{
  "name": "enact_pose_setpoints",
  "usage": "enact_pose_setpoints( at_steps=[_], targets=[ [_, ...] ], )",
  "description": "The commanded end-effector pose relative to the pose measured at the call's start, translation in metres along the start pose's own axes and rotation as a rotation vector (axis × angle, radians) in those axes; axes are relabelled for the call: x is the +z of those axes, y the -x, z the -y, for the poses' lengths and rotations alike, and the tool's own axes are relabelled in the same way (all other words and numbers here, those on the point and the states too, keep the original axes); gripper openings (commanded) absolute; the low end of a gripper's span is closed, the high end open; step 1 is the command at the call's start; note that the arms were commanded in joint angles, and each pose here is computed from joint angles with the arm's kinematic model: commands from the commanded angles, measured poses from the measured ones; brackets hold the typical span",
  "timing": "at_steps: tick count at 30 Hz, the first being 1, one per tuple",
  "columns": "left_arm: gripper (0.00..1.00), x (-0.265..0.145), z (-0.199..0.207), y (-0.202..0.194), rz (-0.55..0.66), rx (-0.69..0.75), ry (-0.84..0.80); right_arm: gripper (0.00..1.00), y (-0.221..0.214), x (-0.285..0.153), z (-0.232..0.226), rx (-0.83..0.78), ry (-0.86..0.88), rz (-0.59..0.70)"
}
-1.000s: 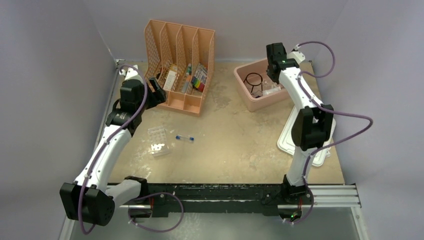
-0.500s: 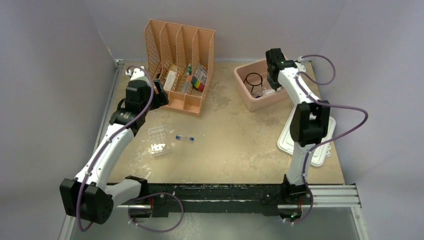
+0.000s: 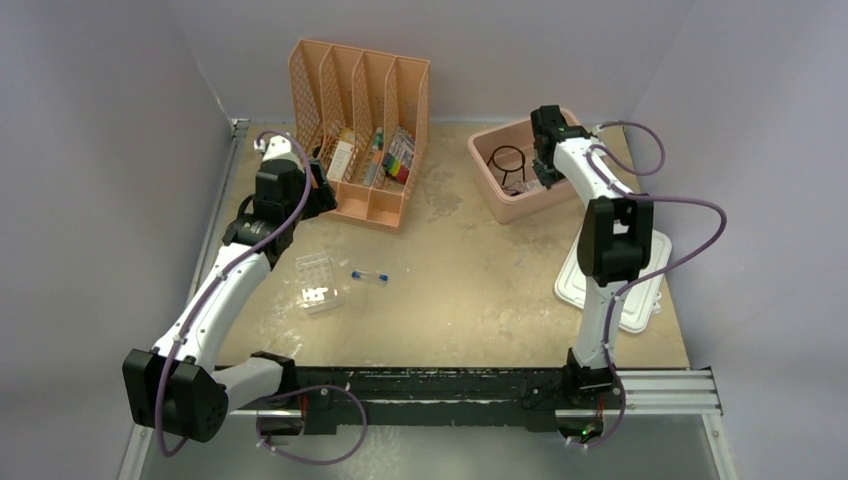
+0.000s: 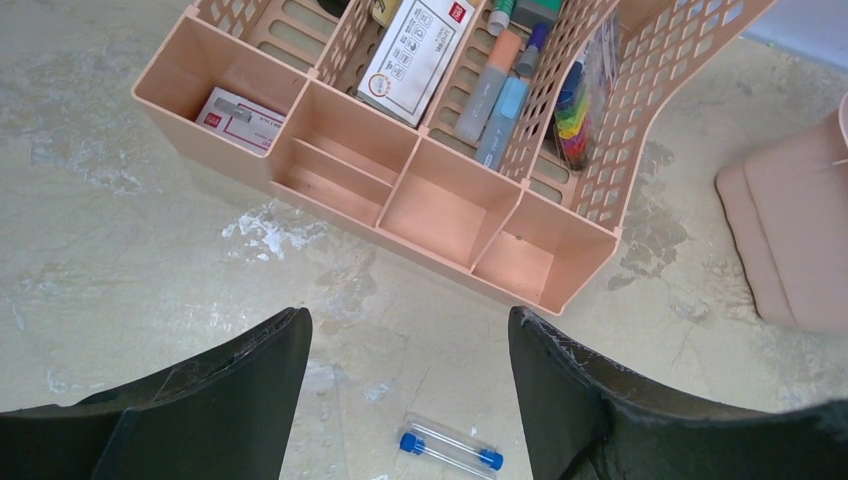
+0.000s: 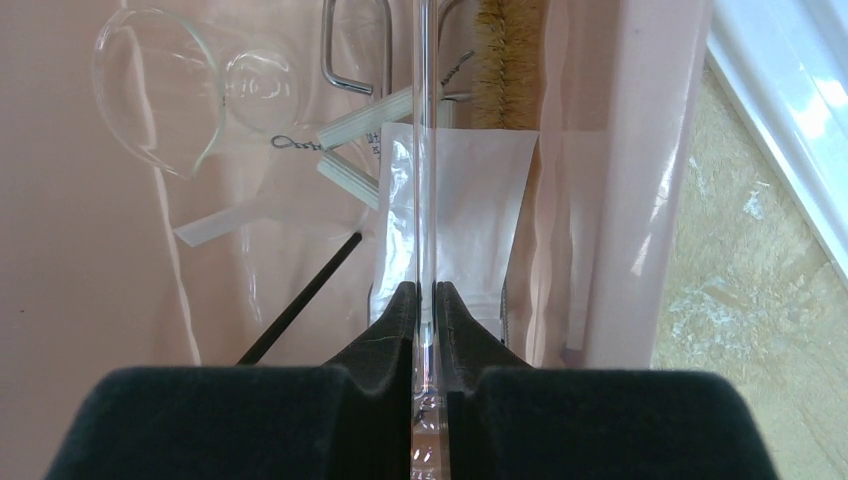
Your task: Organize the chemistry lab equipment
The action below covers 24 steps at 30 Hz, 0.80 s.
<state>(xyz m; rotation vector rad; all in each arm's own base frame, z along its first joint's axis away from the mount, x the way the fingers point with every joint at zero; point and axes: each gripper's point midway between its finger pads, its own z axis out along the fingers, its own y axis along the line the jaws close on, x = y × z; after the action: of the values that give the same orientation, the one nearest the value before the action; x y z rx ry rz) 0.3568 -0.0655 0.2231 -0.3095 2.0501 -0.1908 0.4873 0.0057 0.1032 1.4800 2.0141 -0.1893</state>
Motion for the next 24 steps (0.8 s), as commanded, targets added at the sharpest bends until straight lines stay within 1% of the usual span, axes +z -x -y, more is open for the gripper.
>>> enact_pose_setpoints(
  at_steps=[1,7,11,15,18,24],
  targets=[
    [0.72,-0.001,0.005,0.020,0.064,0.004,-0.008,0.03,-0.003,0.012,0.004,0.056,-0.035,-0.005],
    [0.72,-0.002,0.005,0.021,0.066,0.005,-0.002,0.08,-0.007,0.019,0.002,0.070,-0.048,-0.022],
    [0.71,-0.002,0.004,0.022,0.067,0.006,0.001,0.17,0.000,0.015,-0.001,0.065,-0.040,-0.007],
    [0.72,-0.001,0.005,0.022,0.068,0.005,-0.002,0.28,0.008,0.007,-0.002,0.068,-0.034,0.010],
    [0.72,-0.001,0.006,0.024,0.070,-0.003,-0.005,0.31,0.016,-0.001,-0.005,0.077,-0.022,0.021],
    [0.72,-0.002,0.009,0.028,0.074,-0.009,-0.012,0.33,0.046,-0.030,-0.017,0.088,0.051,0.081]
  ],
)
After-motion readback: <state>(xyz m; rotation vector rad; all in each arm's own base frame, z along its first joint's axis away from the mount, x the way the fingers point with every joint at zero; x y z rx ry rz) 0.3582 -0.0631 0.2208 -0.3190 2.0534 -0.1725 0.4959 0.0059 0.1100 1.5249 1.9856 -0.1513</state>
